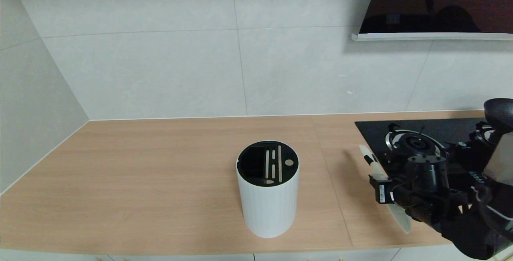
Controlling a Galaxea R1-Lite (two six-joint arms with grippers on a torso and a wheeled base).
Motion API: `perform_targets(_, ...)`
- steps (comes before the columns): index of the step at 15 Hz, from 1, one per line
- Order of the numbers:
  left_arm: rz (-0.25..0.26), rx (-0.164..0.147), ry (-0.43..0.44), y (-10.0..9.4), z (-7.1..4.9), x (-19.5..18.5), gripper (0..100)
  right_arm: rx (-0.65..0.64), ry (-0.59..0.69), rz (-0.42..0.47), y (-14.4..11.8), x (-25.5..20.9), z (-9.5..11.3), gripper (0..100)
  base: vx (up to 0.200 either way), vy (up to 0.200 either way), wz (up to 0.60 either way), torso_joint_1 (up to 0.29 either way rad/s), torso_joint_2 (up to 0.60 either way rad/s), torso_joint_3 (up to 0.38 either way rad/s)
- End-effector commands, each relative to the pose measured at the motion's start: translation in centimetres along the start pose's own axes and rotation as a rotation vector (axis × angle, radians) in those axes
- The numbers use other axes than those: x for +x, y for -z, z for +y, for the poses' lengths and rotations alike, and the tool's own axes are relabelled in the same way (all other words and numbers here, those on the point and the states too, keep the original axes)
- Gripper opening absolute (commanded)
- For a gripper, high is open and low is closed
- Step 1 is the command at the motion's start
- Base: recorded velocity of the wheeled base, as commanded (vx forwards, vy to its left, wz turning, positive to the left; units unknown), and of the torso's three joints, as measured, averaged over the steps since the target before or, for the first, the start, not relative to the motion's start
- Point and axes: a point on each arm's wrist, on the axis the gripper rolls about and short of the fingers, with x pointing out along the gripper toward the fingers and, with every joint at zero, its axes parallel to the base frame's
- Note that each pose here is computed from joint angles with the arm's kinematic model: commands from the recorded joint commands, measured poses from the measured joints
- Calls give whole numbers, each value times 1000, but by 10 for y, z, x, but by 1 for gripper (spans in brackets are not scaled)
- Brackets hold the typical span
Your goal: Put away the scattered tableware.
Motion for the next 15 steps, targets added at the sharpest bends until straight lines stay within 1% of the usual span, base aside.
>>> perform_targets(1,2,0,0,0,0,0,100,15,-61,-106,-48,-53,1,0,0,0,0,0,0,0)
perform_targets(4,0,0,0,0,0,0,100,9,-141,-100,-85,-63,5,0,0,0,0,0,0,0)
perform_targets(5,2,0,0,0,0,0,100,9,-174,-105,-109,-67,7,0,0,0,0,0,0,0)
perform_targets(6,2,0,0,0,0,0,100,9,-184,-107,-121,-71,8,0,0,0,0,0,0,0)
perform_targets(8,0,0,0,0,0,0,100,9,-240,-149,-138,-79,9,0,0,0,0,0,0,0)
perform_targets(9,0,0,0,0,0,0,100,9,-240,-149,-138,-79,9,0,0,0,0,0,0,0)
perform_targets(10,2,0,0,0,0,0,100,-16,-306,-193,-153,-80,13,0,0,0,0,0,0,0)
perform_targets(11,0,4,0,0,0,0,100,-24,-325,-202,-155,-78,20,0,0,0,0,0,0,0)
perform_targets(13,0,14,1,0,0,0,100,-42,-370,-194,-152,-81,35,0,0,0,0,0,0,0)
perform_targets(14,0,12,1,0,0,0,100,-52,-393,-192,-150,-85,41,0,0,0,0,0,0,0)
perform_targets(15,-1,10,1,0,0,0,100,-69,-442,-194,-149,-93,59,0,0,0,0,0,0,0)
